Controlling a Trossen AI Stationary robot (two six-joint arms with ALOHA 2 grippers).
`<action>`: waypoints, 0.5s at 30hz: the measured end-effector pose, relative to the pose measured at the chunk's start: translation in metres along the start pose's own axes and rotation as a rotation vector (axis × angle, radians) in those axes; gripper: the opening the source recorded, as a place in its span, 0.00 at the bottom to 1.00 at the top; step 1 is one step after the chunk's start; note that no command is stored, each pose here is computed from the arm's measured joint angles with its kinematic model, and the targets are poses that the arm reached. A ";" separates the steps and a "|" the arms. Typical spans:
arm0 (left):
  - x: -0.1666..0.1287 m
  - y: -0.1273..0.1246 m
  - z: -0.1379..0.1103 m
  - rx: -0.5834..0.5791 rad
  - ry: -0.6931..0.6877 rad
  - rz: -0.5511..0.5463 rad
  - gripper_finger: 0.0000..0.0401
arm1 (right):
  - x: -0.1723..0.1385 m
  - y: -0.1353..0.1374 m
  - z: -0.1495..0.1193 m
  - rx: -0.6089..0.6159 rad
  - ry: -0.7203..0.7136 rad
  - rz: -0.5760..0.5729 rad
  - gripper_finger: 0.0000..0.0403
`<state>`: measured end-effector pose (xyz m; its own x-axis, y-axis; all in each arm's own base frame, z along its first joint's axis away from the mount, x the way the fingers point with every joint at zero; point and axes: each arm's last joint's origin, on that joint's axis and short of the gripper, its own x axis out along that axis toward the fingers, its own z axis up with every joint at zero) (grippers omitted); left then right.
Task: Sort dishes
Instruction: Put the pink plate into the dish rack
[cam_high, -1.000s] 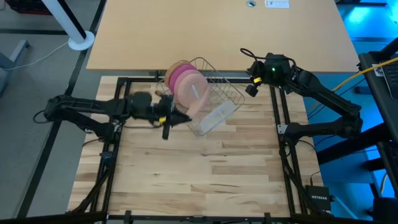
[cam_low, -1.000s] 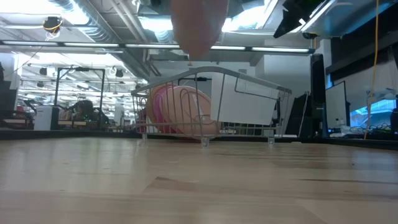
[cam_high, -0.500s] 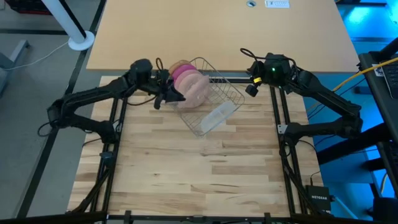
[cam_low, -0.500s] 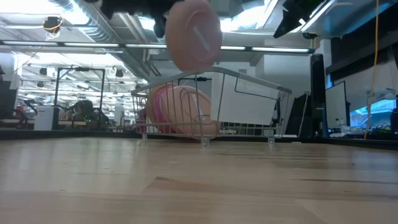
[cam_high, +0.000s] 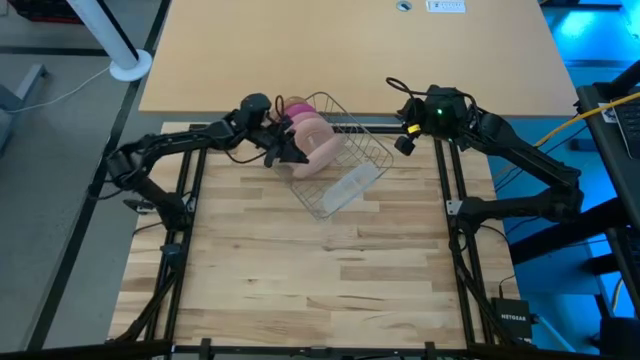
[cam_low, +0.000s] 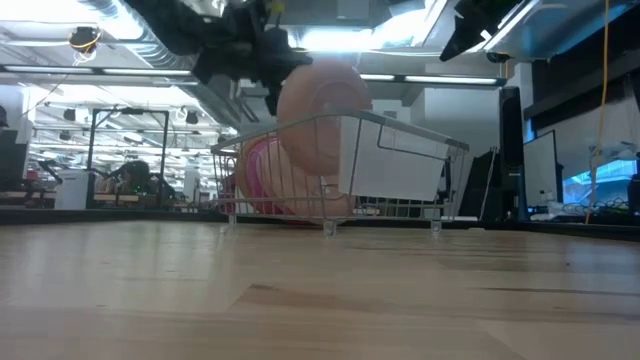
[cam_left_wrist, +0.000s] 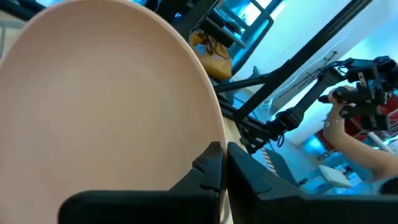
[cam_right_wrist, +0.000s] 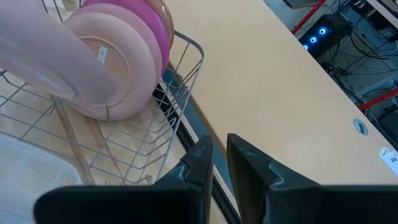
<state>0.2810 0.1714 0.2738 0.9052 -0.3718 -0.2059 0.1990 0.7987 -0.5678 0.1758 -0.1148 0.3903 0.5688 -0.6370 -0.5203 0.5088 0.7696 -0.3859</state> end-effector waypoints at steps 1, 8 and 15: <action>0.001 0.005 -0.001 -0.013 -0.001 -0.006 0.00 | 0.000 0.000 0.000 0.000 0.000 0.000 0.13; 0.002 0.030 -0.006 -0.113 0.003 -0.015 0.00 | 0.000 0.000 0.000 0.000 0.000 0.000 0.13; -0.004 0.038 -0.007 -0.134 -0.006 0.008 0.00 | 0.000 0.000 0.000 0.000 0.000 0.000 0.13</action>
<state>0.2825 0.1999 0.2476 0.9089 -0.3627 -0.2057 0.1407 0.7313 -0.6674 0.1758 -0.1148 0.3903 0.5687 -0.6369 -0.5206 0.5087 0.7696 -0.3859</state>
